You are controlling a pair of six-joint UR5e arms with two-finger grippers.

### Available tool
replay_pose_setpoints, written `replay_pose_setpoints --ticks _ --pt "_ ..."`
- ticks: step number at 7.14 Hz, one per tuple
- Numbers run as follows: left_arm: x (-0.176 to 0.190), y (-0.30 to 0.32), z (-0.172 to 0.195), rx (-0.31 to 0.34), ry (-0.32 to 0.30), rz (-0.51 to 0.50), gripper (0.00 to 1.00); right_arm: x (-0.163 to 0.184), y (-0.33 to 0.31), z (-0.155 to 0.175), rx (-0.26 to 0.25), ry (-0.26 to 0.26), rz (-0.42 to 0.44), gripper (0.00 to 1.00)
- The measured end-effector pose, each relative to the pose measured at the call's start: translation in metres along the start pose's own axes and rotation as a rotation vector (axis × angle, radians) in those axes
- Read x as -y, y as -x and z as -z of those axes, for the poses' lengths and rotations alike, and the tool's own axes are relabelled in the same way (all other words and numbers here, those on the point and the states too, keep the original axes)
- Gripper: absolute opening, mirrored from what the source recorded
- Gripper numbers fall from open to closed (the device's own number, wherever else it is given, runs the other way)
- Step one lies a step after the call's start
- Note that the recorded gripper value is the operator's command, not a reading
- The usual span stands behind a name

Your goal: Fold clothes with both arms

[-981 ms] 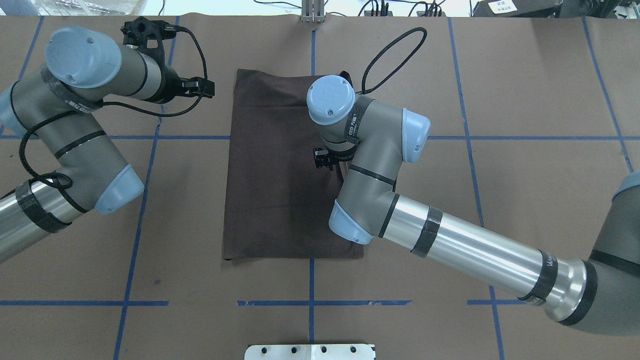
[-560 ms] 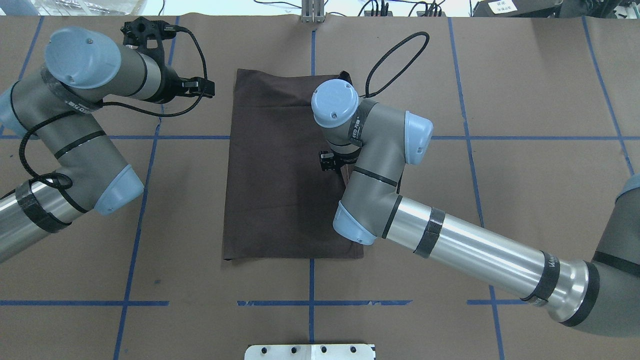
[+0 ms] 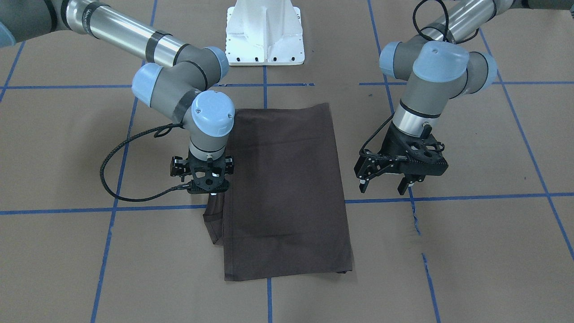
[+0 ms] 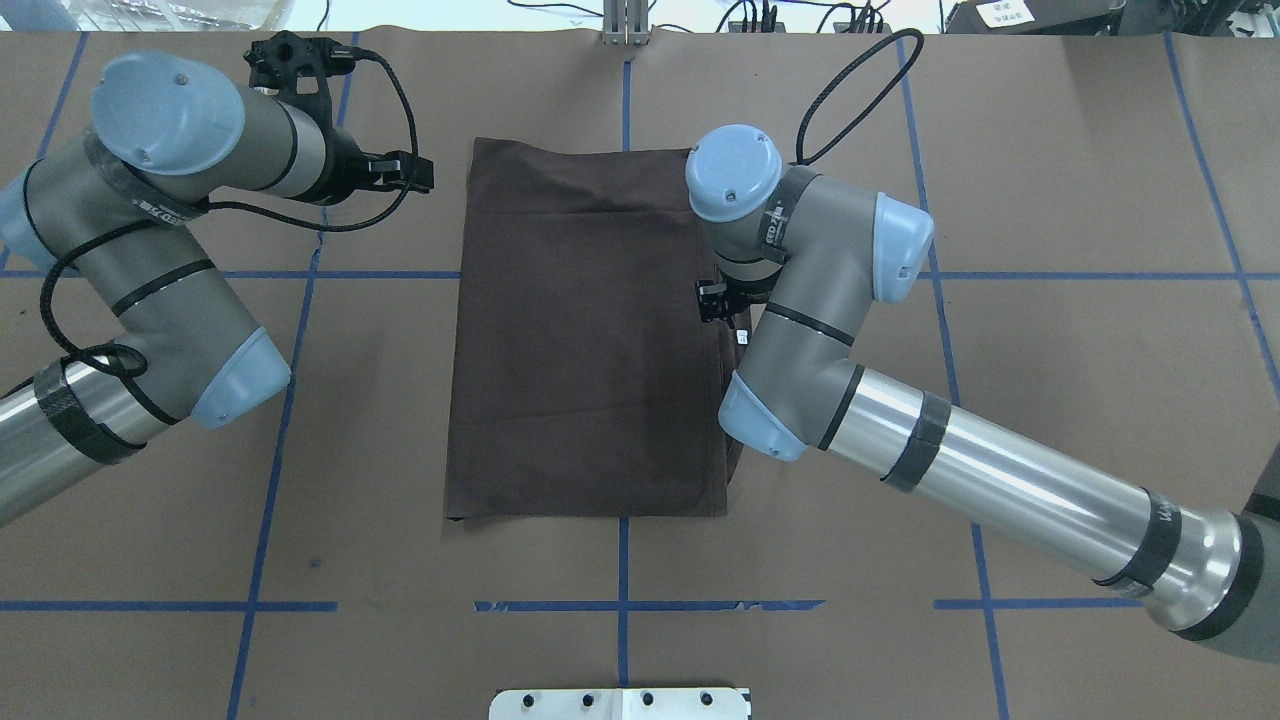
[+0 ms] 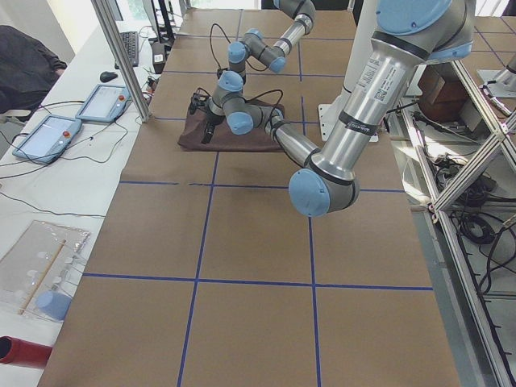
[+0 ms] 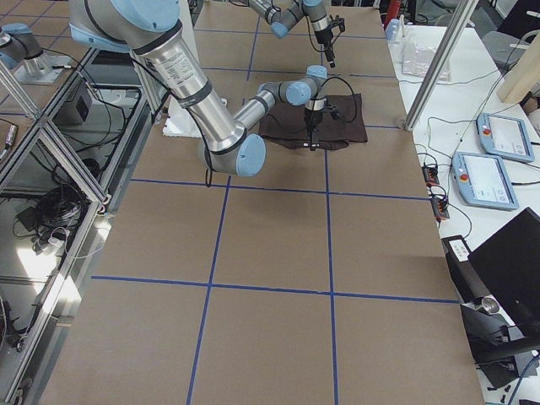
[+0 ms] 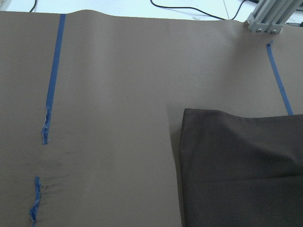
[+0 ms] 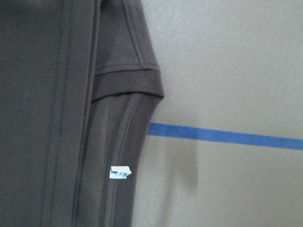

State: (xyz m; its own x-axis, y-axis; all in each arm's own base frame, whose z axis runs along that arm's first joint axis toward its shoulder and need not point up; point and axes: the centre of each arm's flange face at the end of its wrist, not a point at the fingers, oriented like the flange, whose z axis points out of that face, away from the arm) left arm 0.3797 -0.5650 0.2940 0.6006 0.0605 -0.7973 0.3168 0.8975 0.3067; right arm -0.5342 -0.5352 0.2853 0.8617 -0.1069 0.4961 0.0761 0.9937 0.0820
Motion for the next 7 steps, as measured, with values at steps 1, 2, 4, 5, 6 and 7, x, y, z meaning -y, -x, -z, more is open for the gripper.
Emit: replay_pose_setpoints --ticks 1,2,4,5,6,7 --pt "-0.007 -0.001 0.000 -0.024 0.047 0.024 1.00 -0.002 -0.012 0.021 0.062 0.006 -0.010 1.00" --pt "-0.022 -0.005 0.002 -0.056 0.124 0.107 1.00 -0.004 -0.019 0.043 0.126 0.016 -0.031 1.00" --pt "-0.104 -0.025 0.009 -0.082 0.248 0.285 0.99 -0.019 -0.033 0.066 0.202 0.012 -0.088 1.00" --pt "-0.161 -0.037 0.012 -0.062 0.275 0.375 0.96 -0.030 -0.041 0.068 0.249 -0.012 -0.100 1.00" --pt "-0.216 -0.051 0.009 -0.033 0.286 0.452 0.93 -0.040 -0.045 0.067 0.299 -0.036 -0.115 1.00" --pt "-0.255 -0.063 0.007 -0.012 0.292 0.508 0.89 -0.047 -0.044 0.065 0.333 -0.046 -0.128 1.00"
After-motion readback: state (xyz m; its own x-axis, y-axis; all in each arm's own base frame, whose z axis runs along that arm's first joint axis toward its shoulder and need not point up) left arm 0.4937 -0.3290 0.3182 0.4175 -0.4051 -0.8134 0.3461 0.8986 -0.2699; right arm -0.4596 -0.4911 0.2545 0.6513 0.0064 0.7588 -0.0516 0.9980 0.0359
